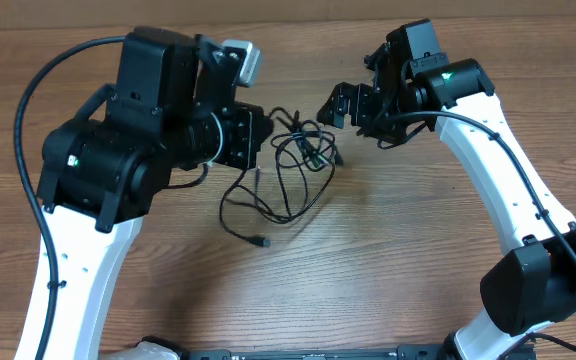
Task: Untangle cables
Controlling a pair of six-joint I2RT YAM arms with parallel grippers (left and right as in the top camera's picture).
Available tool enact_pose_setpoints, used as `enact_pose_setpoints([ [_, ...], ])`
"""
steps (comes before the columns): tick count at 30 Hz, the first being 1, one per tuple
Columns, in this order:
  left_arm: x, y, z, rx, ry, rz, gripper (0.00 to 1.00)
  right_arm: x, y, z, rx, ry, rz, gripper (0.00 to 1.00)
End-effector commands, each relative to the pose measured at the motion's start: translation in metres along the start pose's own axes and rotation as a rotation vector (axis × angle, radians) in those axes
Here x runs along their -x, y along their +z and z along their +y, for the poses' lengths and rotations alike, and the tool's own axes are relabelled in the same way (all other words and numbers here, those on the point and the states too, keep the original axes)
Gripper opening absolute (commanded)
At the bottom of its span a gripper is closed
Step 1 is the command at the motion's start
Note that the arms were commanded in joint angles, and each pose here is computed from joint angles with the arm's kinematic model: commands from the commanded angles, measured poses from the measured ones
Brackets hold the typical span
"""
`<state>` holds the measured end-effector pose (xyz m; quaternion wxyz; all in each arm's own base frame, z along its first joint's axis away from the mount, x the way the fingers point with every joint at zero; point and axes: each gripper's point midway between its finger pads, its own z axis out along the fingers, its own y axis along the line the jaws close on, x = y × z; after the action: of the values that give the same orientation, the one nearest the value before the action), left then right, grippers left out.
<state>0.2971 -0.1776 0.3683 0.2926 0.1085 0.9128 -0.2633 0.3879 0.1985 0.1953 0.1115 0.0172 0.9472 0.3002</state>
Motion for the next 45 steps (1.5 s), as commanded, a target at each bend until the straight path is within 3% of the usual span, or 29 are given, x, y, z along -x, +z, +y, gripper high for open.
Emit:
enact_pose_setpoints([
  [1,0.004,0.004,0.043,0.241,-0.12,-0.021,0.04,-0.011,-0.003,0.039,0.227,-0.052,0.071,1.0],
  [6,-0.017,0.046,0.069,0.326,-0.189,0.15,0.04,-0.012,-0.005,0.049,0.279,-0.085,0.074,1.0],
  [10,-0.021,0.071,0.053,0.205,-0.202,0.223,0.04,-0.017,-0.002,0.049,0.265,-0.117,0.085,1.0],
  [18,-0.006,0.076,0.027,0.061,-0.166,0.179,0.04,-0.021,0.012,0.038,0.117,-0.139,0.063,1.0],
  [24,-0.003,0.07,0.023,0.047,-0.159,0.159,0.04,-0.015,0.019,0.015,-0.035,-0.057,0.016,1.0],
  [36,0.006,0.03,-0.004,-0.047,-0.116,0.055,0.04,-0.018,0.04,-0.02,-0.134,-0.004,-0.004,1.0],
  [40,0.007,0.021,0.001,-0.005,-0.11,0.026,0.04,-0.011,0.036,-0.039,-0.246,0.035,-0.058,1.0],
  [45,-0.002,0.014,0.044,0.243,-0.19,0.016,0.04,-0.006,0.022,-0.076,-0.435,0.122,-0.121,1.0],
])
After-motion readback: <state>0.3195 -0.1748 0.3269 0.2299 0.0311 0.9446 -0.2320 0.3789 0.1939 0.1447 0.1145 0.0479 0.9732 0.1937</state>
